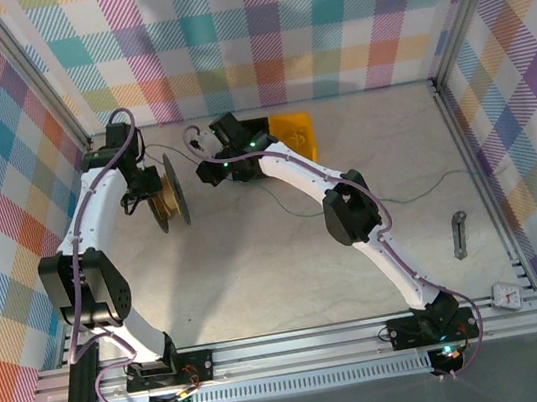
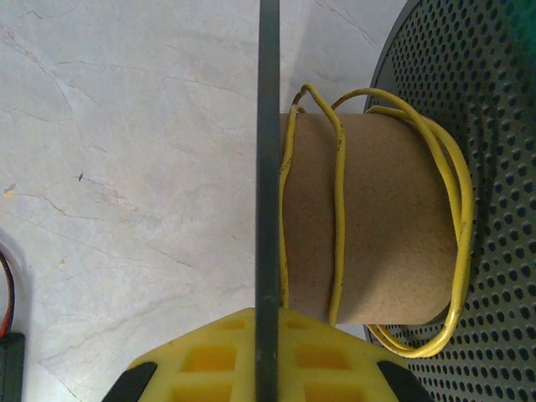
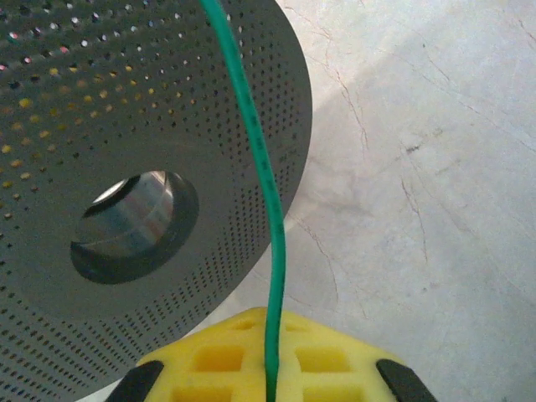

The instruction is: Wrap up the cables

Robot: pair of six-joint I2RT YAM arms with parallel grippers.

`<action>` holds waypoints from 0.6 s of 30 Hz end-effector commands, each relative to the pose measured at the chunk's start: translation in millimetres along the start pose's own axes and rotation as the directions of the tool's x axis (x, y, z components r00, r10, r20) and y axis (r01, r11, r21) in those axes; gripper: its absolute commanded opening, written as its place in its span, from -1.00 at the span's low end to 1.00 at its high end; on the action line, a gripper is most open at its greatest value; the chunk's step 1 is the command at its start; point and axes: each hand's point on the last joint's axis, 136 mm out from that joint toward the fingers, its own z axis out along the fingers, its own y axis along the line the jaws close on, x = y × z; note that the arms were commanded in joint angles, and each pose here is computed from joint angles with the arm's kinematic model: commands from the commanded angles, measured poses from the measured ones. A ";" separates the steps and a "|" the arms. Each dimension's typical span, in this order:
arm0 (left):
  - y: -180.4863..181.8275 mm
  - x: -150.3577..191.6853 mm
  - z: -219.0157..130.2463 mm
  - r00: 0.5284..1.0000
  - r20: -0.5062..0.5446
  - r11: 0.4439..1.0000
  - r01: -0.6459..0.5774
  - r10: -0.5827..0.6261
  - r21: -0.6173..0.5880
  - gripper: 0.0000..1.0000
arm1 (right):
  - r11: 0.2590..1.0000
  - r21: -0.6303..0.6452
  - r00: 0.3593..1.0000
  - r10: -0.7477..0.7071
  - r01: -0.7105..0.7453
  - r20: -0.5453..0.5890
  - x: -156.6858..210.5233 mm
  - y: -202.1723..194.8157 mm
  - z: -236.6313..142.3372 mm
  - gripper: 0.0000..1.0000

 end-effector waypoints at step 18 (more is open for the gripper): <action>-2.3 -42.5 -12.2 0.995 0.100 0.999 0.025 -0.027 0.023 -0.60 | 0.999 -0.022 0.999 -0.030 0.030 -0.031 10.9 21.0 3.1 -1.00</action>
